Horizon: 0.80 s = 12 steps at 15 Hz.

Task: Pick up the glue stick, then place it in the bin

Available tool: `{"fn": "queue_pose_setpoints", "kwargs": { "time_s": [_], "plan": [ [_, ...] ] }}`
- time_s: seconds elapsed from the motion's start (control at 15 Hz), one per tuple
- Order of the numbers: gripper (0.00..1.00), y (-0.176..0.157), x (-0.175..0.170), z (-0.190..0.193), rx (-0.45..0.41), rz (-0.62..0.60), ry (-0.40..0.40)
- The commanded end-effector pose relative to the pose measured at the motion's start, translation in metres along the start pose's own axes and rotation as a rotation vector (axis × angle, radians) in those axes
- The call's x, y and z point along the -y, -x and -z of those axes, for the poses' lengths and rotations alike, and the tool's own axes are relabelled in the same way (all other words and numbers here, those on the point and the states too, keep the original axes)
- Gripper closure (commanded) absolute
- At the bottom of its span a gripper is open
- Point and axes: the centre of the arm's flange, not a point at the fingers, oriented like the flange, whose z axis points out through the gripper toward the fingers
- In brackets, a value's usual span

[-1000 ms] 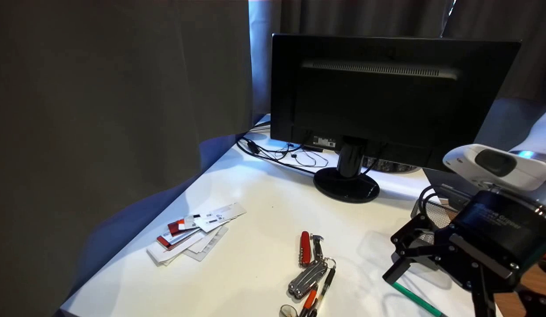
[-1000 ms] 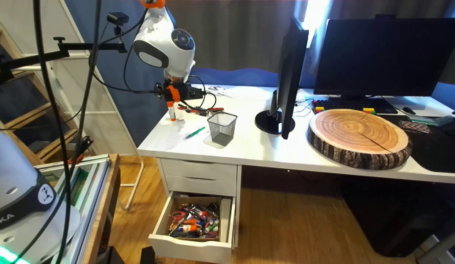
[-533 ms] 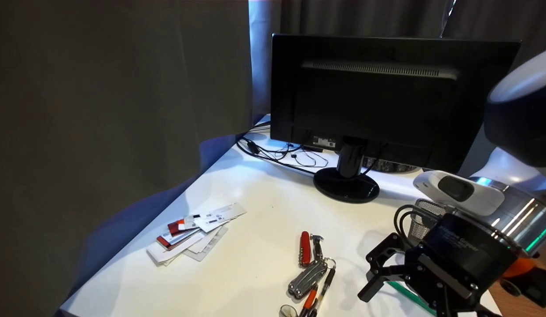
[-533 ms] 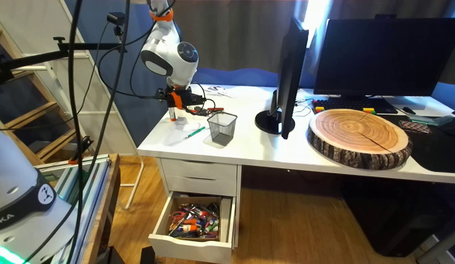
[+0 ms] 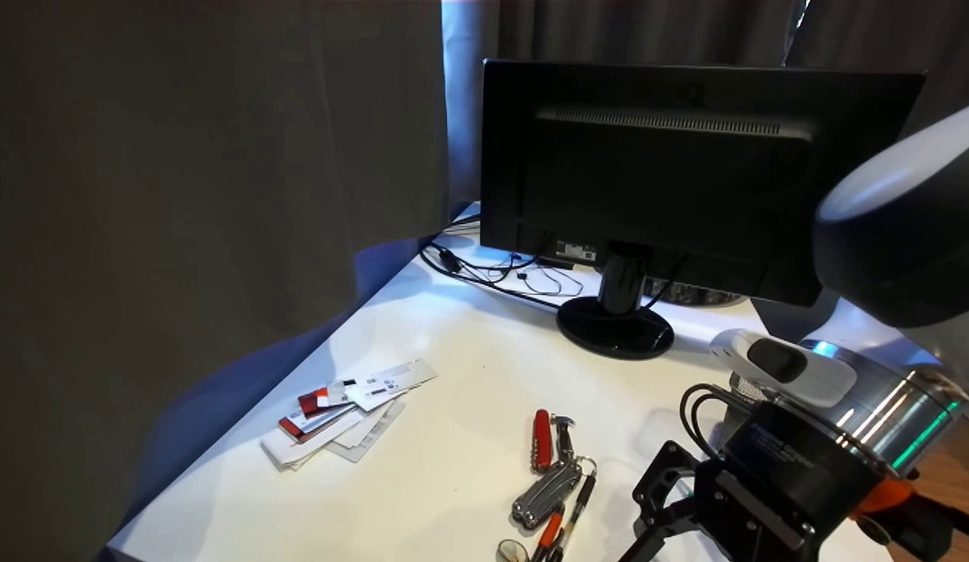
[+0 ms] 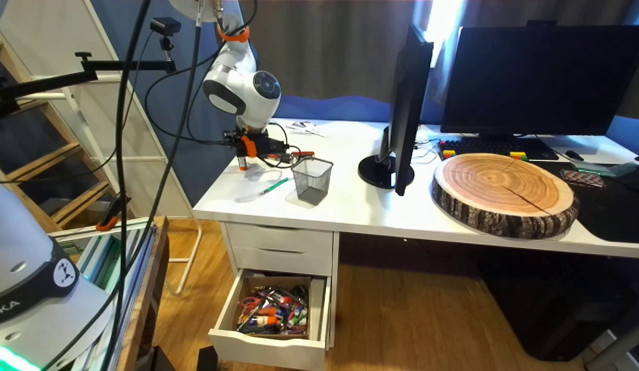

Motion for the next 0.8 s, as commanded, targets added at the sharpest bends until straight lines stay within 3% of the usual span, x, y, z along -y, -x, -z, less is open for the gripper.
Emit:
{"fn": "queue_pose_setpoints", "kwargs": {
  "time_s": [0.0, 0.33, 0.53, 0.73],
  "plan": [
    [0.61, -0.002, -0.007, 0.004, -0.005, -0.018, 0.033],
    [0.94, -0.009, -0.013, 0.037, 0.006, -0.067, 0.098],
    [0.91, -0.025, -0.015, 0.069, 0.013, -0.075, 0.169],
    [0.91, -0.045, -0.013, 0.118, 0.031, -0.105, 0.298]
  ]
}}
